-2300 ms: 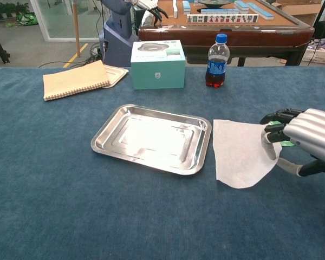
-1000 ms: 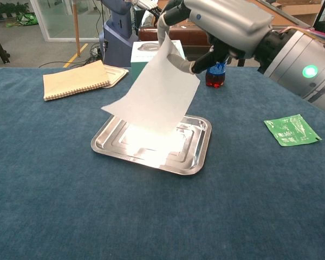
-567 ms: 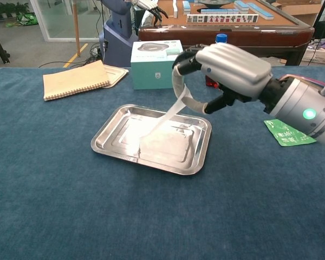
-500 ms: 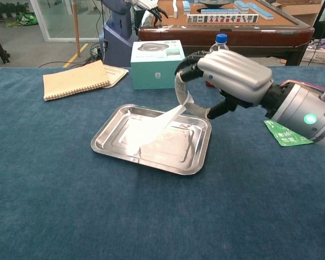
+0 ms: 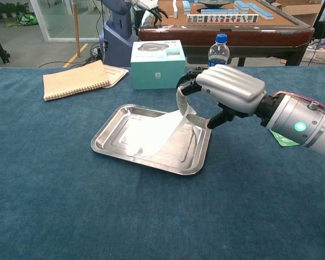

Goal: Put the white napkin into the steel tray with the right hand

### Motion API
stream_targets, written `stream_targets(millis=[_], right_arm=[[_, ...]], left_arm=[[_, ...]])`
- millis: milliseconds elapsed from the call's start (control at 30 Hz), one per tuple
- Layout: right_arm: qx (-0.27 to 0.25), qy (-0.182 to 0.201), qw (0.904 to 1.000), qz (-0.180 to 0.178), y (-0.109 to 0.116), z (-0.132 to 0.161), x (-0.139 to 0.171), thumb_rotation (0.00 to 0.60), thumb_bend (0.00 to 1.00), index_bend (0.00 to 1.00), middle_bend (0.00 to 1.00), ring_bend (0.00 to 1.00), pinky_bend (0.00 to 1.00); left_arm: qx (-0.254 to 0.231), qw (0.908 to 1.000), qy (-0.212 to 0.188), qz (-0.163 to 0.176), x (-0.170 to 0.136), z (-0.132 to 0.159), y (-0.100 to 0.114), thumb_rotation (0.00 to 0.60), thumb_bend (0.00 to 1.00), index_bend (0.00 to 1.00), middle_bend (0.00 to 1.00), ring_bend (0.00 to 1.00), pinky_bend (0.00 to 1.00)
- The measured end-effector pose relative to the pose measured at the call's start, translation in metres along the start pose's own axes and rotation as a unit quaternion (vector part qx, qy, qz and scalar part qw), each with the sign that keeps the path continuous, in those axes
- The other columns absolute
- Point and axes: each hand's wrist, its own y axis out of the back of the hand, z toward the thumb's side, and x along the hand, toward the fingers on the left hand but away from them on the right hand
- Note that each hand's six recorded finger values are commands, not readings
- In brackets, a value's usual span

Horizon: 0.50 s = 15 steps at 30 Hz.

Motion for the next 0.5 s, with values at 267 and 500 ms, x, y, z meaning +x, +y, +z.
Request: stream_targets(millis=[267, 500], right_arm=[[0.007, 0.019, 0.9998, 0.007, -0.006, 0.0, -0.004, 0.6, 0.48, 0.71, 0.46, 0.22, 0.19], [0.01, 0.027, 0.9996, 0.006, -0.009, 0.001, -0.013, 0.6, 0.48, 0.71, 0.46, 0.22, 0.2]], left_arm=[[0.003, 1.0, 0.0, -0.002, 0.0, 0.002, 0.0, 0.6, 0.24, 0.09, 0.04, 0.03, 0.0], [0.004, 1.0, -0.002, -0.004, 0.001, 0.005, -0.002, 0.6, 0.24, 0.09, 0.04, 0.03, 0.0]])
